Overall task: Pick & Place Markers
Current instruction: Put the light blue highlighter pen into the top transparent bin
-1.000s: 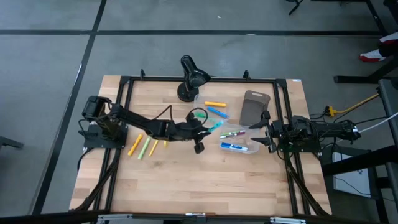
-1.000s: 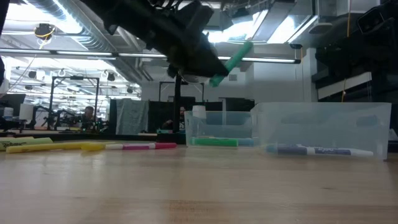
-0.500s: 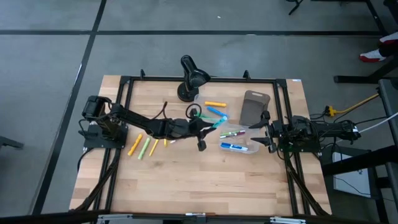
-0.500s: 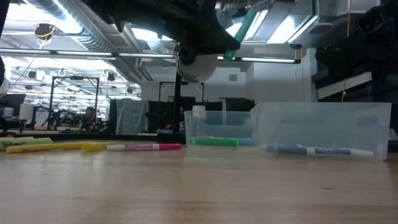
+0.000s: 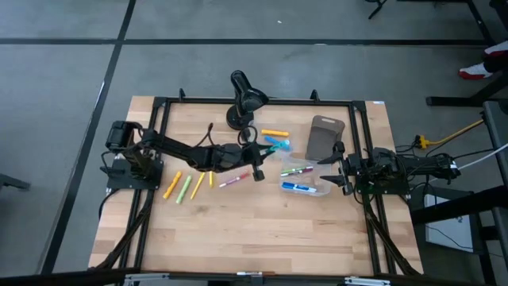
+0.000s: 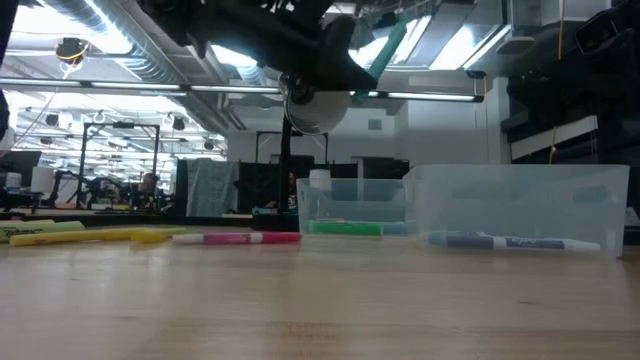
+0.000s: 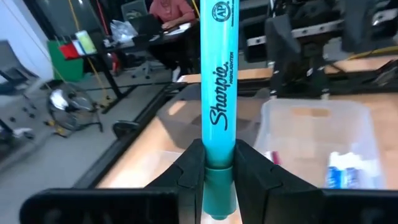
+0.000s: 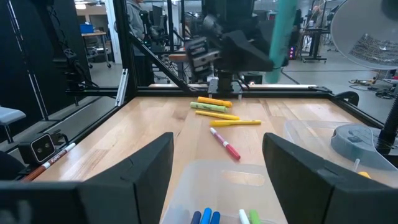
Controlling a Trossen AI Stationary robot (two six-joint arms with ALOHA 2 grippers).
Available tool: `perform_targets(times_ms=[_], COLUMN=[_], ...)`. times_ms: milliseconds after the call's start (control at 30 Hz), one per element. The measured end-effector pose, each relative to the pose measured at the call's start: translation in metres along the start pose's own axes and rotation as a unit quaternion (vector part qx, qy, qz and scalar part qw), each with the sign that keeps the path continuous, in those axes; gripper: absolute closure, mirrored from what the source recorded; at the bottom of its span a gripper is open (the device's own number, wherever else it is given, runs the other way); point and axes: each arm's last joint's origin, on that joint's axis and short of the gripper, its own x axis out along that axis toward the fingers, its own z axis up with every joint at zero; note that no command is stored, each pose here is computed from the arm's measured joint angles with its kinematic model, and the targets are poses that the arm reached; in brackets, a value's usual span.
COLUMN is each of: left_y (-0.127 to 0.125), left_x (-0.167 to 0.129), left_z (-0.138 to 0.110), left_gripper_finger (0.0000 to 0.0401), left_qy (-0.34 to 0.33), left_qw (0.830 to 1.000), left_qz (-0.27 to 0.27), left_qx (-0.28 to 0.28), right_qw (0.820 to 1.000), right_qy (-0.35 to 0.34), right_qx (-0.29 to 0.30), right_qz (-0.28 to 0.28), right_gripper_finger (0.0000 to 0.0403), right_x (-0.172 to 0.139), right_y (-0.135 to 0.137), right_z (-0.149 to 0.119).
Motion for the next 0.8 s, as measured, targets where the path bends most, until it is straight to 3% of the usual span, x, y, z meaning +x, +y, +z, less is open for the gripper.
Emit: perform_targets(times_ms=[167,500,800], left_y=[0.011,0.024,0.03], left_x=[0.006,0.011,0.011], left_z=[-0.004,-0.015,-0.029], left_gripper_finger=[0.0347,0.0347,0.0347], left_qy=[0.014,0.057,0.121], left_qw=[0.998,0.99,0.984], left_qz=[0.0,-0.018,-0.012], left_qx=[0.062,0.127,0.134], right_qw=[1.0,1.0,1.0], right_qy=[0.0,0.0,0.0], right_qx=[0.0,0.0,0.0], right_qz=[0.0,0.0,0.0], right_gripper_finger=[0.0159,0.0159,0.0159], right_x=[0.0,0.0,0.0], right_y=[0.0,0.0,0.0], right_z=[0.0,0.0,0.0])
